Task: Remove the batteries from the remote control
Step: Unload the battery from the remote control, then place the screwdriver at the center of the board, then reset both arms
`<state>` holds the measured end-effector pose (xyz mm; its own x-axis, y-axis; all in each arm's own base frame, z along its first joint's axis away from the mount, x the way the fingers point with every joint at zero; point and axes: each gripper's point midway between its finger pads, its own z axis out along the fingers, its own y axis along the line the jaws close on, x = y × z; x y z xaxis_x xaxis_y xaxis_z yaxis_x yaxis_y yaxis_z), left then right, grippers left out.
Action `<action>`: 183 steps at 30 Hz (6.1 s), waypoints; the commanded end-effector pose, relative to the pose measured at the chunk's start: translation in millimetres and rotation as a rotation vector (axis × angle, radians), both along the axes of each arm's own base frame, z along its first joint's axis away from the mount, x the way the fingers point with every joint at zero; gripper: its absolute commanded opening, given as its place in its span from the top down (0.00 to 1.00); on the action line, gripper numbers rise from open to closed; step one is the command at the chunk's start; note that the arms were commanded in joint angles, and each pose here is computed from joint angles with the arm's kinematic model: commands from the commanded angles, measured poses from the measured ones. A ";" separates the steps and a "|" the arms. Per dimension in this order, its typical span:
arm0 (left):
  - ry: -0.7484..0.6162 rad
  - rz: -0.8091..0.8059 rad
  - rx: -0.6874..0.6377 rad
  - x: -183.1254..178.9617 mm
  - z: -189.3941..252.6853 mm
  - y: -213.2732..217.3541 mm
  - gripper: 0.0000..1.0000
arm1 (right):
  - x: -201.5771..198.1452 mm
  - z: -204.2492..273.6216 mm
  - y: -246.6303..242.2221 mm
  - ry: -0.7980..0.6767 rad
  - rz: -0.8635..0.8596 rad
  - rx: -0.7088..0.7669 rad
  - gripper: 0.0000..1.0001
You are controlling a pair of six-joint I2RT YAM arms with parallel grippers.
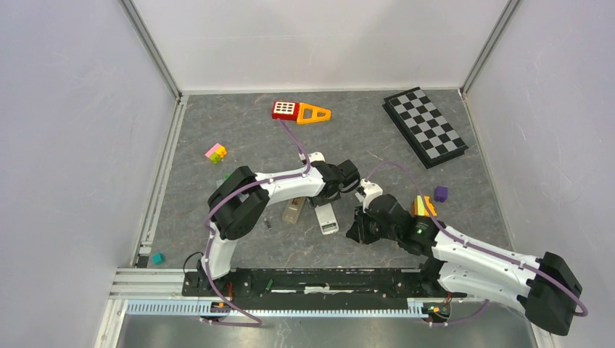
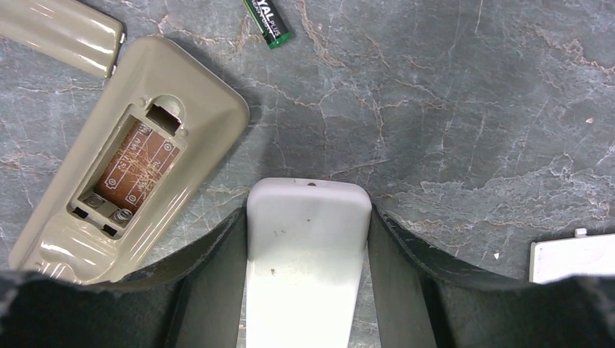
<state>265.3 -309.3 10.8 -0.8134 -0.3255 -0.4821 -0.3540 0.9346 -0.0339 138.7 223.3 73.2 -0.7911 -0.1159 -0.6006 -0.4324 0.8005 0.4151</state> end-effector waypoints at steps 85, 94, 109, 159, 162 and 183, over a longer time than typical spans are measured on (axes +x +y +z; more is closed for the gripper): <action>0.139 0.124 -0.069 -32.8 -71.6 1.9 0.98 | 2.1 37.7 50.8 -0.162 0.113 0.323 1.00; 0.123 0.113 -0.055 -31.3 -69.5 5.5 0.98 | 28.9 11.0 2.9 -0.214 -0.069 0.046 1.00; 0.120 0.112 -0.072 -28.1 -67.4 -1.3 0.98 | 7.7 1.9 36.6 -0.118 0.187 0.021 1.00; -0.447 -0.525 -0.296 -2.7 119.8 1.5 0.00 | 111.0 -43.6 -130.3 -0.284 -0.529 -0.178 0.99; -0.442 -0.516 -0.262 -2.9 121.3 17.9 0.00 | 91.8 -70.8 -126.6 -0.199 -0.480 -0.180 0.93; -0.500 -0.288 -0.170 21.1 150.5 147.1 0.00 | 119.8 0.2 -119.3 -0.322 -0.427 -0.196 0.10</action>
<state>286.1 -173.7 151.6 -0.5884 -0.2805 -0.7584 -0.0051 0.9392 -0.3433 239.3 108.2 29.6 -0.6387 0.0869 -0.7645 -0.1208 0.9699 0.2112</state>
